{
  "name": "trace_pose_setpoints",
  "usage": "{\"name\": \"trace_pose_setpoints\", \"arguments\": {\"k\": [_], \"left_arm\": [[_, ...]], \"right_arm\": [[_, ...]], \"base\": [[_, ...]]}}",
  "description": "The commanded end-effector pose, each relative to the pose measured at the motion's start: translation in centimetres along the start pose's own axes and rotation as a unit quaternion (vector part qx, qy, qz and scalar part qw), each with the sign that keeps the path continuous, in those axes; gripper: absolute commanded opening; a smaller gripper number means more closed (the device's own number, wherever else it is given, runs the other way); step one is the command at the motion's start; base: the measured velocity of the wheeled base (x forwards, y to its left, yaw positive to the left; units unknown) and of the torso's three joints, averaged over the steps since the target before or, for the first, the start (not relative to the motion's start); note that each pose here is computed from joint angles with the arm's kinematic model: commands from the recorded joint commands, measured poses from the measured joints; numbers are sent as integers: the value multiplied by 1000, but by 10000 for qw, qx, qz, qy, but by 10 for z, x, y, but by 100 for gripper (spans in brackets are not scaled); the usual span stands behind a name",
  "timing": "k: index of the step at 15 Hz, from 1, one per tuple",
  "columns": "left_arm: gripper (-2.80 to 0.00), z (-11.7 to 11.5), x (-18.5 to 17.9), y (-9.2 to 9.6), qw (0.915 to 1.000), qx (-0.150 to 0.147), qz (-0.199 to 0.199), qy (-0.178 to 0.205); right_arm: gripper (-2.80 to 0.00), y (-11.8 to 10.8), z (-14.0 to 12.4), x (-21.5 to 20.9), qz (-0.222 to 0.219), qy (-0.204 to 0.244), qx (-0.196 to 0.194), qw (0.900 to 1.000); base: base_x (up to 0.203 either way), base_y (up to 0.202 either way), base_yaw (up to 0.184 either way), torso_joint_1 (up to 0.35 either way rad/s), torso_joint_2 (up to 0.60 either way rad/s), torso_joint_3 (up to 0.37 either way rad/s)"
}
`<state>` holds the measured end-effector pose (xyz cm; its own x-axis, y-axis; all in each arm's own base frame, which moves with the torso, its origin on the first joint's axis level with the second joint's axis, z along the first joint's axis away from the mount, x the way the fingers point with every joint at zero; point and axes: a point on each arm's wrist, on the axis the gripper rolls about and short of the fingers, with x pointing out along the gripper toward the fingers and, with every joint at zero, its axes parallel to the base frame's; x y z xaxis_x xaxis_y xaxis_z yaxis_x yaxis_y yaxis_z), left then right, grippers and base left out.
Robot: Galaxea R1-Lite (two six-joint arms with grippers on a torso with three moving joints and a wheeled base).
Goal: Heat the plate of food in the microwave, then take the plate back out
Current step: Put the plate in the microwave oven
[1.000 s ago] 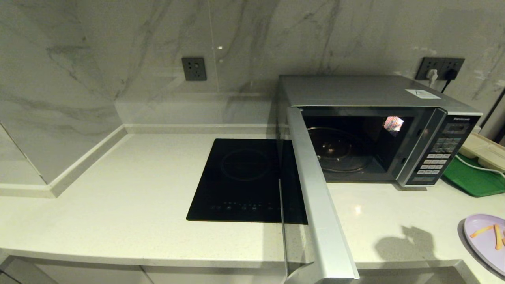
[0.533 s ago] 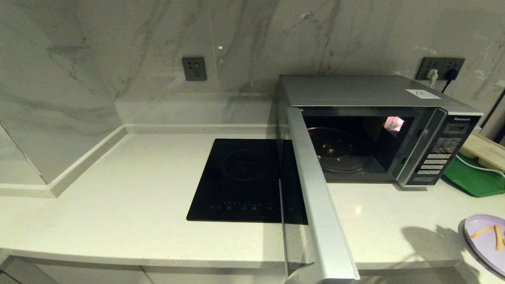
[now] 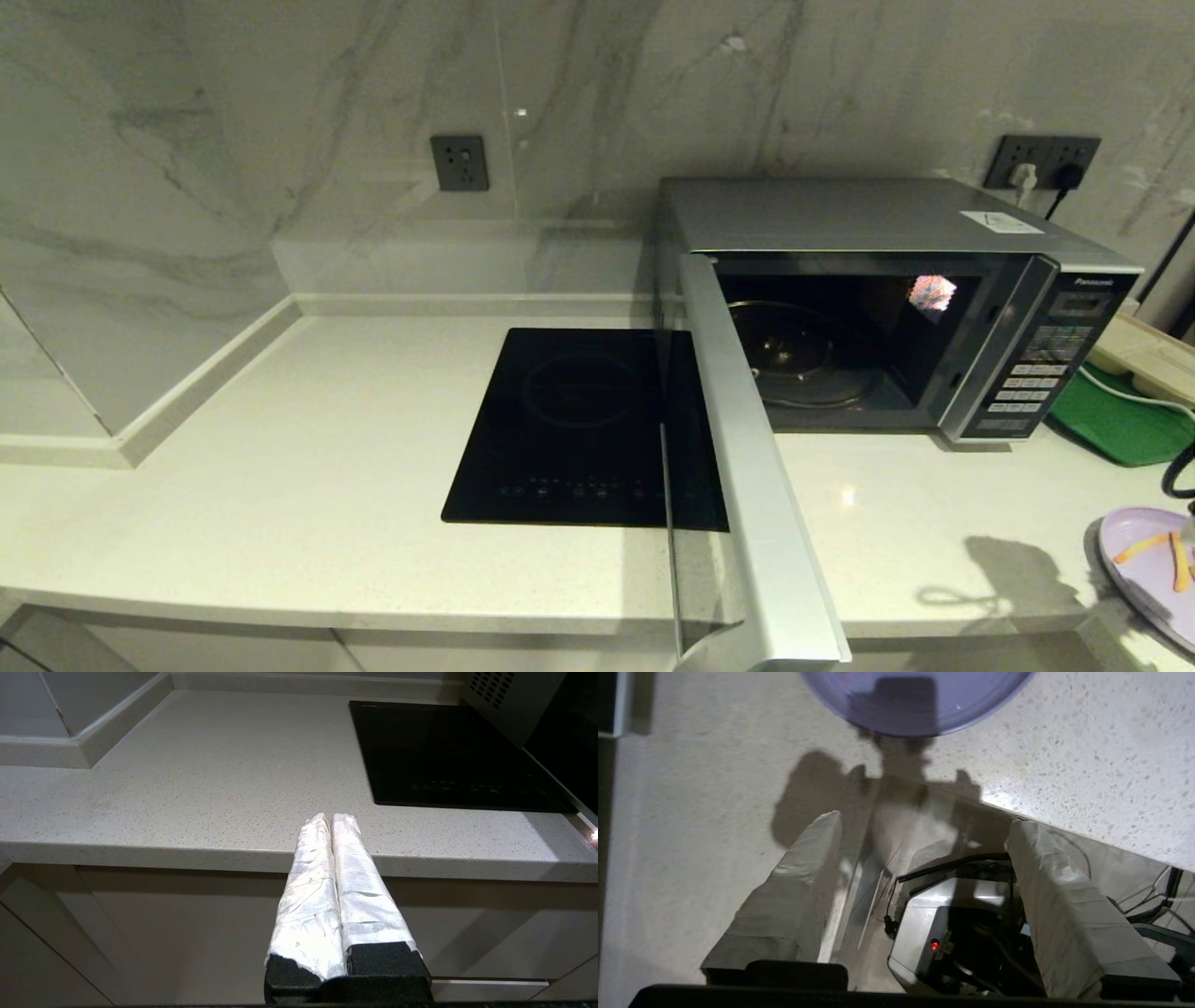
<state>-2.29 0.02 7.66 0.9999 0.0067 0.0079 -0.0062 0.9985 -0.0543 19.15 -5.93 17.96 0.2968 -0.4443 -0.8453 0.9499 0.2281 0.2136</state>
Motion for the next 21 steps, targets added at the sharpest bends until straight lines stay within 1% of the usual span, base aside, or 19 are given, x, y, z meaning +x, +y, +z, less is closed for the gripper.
{"name": "trace_pose_setpoints", "arguments": {"k": [1,2,4,5,7,9,11,12,15,18,21], "left_arm": [[-280,0,0,0,10000,-5,5,1],[-280,0,0,0,10000,-5,5,1],[-280,0,0,0,10000,-5,5,0],[-280,0,0,0,10000,-5,5,-6],[-280,0,0,0,10000,-5,5,1],[-280,0,0,0,10000,-5,5,1],[-280,0,0,0,10000,-5,5,-7],[-280,0,0,0,10000,-5,5,0],[-280,0,0,0,10000,-5,5,-7],[-280,0,0,0,10000,-5,5,-2],[-280,0,0,0,10000,-5,5,0]], "right_arm": [[0,-10,-8,33,-351,76,235,9991],[0,-14,2,45,-517,11,520,9973],[0,-28,24,68,-851,-79,951,9918],[0,-38,34,78,-932,-64,1107,9895],[0,-59,53,91,-905,64,1242,9881],[0,-72,64,104,-891,294,1283,9873],[0,-78,65,114,-951,466,1349,9852],[0,-80,65,115,-906,549,1388,9846],[0,-81,63,120,-880,685,1365,9843],[0,-80,62,123,-593,731,1197,9883],[0,-79,63,123,-431,804,1173,9889]], "base": [[0,0,0,0,0,0],[0,0,0,0,0,0],[0,0,0,0,0,0],[0,0,0,0,0,0],[0,0,0,0,0,0],[0,0,0,0,0,0],[0,0,0,0,0,0],[0,0,0,0,0,0],[0,0,0,0,0,0],[0,0,0,0,0,0],[0,0,0,0,0,0]]}}
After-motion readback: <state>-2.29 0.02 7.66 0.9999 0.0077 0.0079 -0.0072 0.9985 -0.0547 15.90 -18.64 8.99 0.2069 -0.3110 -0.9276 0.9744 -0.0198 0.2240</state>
